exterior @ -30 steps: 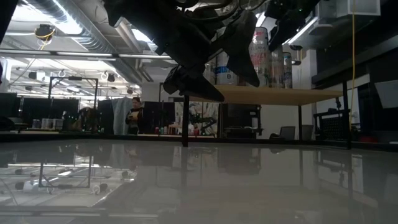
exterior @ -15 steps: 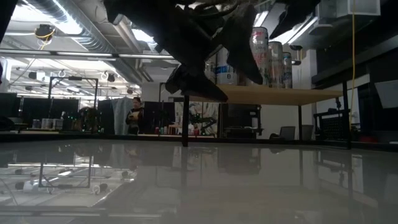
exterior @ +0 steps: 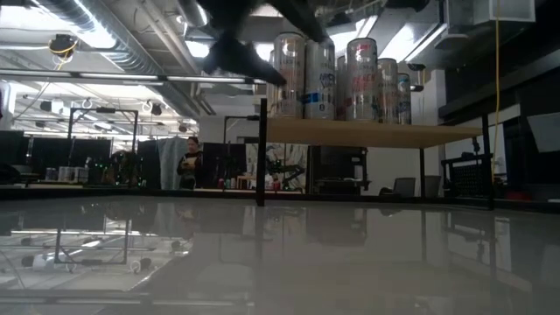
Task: Place canned beverage on shelf
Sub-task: Put the orange soda can on the shelf aligned with the orange soda cans
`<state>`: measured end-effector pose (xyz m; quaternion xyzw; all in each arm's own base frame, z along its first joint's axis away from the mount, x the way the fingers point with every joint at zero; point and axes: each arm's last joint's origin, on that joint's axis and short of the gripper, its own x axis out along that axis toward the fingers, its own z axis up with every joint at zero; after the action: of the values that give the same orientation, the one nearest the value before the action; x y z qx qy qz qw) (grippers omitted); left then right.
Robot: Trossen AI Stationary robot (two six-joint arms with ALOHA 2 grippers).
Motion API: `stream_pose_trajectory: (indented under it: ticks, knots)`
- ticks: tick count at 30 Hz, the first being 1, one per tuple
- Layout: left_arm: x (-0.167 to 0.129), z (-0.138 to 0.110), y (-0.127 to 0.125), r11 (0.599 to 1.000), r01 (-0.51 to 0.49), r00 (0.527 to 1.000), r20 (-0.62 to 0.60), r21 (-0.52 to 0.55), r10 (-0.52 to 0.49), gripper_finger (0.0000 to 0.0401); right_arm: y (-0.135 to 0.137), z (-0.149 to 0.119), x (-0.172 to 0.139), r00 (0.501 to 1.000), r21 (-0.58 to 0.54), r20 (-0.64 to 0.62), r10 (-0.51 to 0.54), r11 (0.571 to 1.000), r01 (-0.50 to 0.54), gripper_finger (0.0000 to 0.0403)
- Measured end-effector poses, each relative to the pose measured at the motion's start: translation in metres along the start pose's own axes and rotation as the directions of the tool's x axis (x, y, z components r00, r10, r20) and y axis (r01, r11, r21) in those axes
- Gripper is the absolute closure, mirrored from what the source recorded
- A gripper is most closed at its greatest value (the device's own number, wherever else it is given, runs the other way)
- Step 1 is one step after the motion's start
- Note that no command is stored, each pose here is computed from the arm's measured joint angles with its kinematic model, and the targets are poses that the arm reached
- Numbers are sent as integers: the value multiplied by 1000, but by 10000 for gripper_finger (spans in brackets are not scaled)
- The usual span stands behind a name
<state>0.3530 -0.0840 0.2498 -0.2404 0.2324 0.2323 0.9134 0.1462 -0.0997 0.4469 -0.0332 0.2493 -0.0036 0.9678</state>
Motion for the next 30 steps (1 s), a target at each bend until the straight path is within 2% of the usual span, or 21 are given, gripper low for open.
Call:
stream_pose_trajectory:
  ticks: [2,6,9,13,19,21,30]
  knots:
    - [-15,7,3,998,29,998,-48,-57,-31,36,11,4,6,998,0,3,62,998,-62,79]
    - [-49,10,12,979,38,969,-233,-199,-85,36,35,11,16,986,-43,-8,166,985,-166,79]
    - [-75,6,19,950,-15,914,-390,-312,-113,36,55,17,26,978,-65,-30,206,976,-207,79]
    - [-106,-6,23,891,-151,801,-581,-429,-143,36,78,23,41,974,-88,-68,214,972,-220,79]
    - [-140,-41,15,849,-353,621,-777,-392,-101,36,113,24,71,957,-158,-101,271,946,-284,79]
    - [-149,-52,11,836,-400,576,-813,-376,-89,36,124,21,85,946,-164,-107,305,933,-320,79]
    - [-182,-100,-2,773,-560,486,-874,-297,17,36,163,2,145,908,-156,-146,393,897,-413,79]
